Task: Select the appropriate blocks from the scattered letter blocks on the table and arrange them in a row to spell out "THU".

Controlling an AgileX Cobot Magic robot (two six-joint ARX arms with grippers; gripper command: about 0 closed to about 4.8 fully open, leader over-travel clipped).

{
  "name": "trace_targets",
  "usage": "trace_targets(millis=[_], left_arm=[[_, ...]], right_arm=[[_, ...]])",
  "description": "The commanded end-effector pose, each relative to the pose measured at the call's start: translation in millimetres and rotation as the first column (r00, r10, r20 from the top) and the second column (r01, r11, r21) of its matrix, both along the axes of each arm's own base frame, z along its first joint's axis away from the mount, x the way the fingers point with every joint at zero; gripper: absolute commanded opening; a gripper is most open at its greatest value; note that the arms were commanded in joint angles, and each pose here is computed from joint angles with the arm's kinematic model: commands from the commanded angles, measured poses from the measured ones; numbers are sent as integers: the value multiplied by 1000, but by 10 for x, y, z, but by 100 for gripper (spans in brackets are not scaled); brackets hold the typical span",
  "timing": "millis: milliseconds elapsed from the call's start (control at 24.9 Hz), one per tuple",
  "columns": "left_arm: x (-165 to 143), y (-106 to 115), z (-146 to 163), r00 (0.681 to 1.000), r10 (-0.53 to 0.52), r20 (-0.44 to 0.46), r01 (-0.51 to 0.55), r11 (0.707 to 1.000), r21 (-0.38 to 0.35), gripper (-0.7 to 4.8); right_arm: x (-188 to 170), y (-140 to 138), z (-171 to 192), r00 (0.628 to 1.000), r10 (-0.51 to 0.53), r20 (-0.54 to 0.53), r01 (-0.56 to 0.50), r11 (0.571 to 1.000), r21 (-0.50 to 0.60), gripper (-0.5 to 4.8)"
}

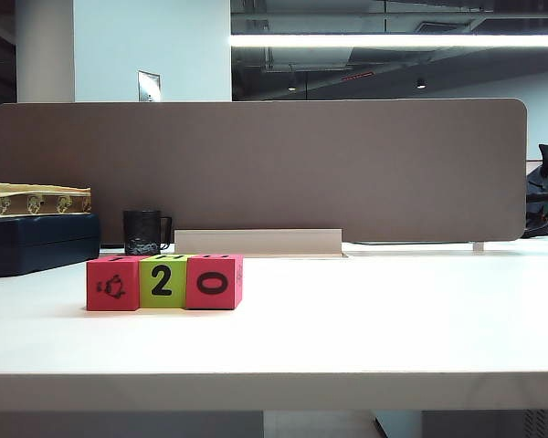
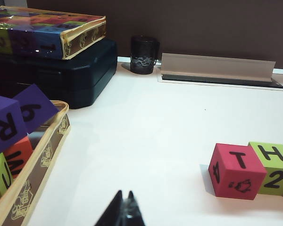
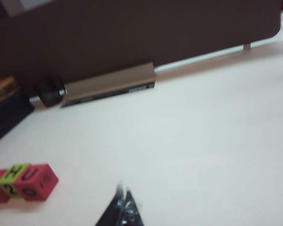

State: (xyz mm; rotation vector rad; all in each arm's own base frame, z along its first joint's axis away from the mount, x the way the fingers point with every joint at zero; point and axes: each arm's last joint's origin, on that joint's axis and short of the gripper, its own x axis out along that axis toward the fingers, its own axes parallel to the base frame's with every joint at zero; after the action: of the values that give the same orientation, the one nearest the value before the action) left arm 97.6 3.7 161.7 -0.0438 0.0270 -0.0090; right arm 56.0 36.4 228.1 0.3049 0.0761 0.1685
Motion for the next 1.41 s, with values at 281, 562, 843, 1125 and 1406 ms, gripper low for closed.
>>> trace_targets(millis=[281,562,843,1125,1406], left_arm=[[-2,0,15,1000,0,9,0,1000,2,-5],[-2,0,15,1000,0,9,0,1000,2,-5],[-2,1,15,1000,1,8,-1,1000,2,-5],[-2,0,16,1000,0,9,0,1000,2,-5],[-2,1,15,1000,0,8,0,1000,2,-5]], right_arm=[[73,-96,111,986,119,117,-113,992,-63,-1],[198,-356,69,991,-110,81,119,986,-119,-1],[265,-482,-168,967,-242,76,250,959,-133,-1],[304,-470,-329,978,-199,68,207,966,-154,-1],[348,-387,-427,992,-102,74,114,980,-165,-1]])
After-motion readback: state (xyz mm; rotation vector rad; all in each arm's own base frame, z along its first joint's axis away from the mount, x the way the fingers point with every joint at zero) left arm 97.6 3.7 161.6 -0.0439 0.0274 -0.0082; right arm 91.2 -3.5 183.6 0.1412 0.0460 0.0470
